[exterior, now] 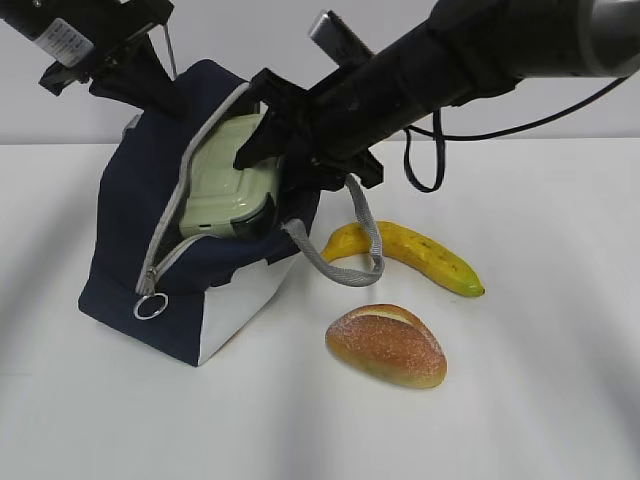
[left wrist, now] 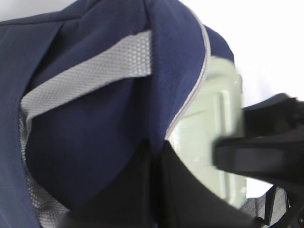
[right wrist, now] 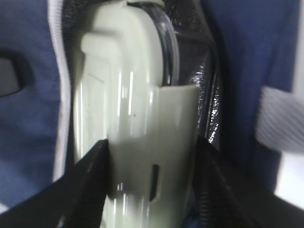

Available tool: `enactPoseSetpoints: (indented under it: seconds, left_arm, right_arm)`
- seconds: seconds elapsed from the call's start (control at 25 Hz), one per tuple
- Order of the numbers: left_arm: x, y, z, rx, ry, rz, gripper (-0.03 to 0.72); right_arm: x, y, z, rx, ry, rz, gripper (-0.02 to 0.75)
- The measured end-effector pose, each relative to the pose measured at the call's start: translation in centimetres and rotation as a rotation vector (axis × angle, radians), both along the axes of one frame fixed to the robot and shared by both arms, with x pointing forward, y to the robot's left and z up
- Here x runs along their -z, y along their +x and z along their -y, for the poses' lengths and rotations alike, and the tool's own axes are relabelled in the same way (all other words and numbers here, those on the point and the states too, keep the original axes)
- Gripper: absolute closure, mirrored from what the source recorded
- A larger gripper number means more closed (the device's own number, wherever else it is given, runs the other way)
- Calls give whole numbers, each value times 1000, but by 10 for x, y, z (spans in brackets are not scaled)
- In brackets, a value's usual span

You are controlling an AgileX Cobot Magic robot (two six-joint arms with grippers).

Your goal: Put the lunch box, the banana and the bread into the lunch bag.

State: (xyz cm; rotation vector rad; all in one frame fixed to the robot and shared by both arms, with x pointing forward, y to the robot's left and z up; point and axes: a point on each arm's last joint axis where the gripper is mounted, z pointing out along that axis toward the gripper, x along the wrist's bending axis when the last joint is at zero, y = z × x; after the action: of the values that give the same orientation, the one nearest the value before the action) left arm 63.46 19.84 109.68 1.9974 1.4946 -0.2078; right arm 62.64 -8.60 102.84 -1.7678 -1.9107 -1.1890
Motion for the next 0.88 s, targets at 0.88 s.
enactPoseSetpoints:
  seconds: [0.88]
  left_arm:
    - [0, 0, -1, -1, 7, 2, 690]
  right_arm:
    - [60, 33, -49, 15, -61, -82, 356]
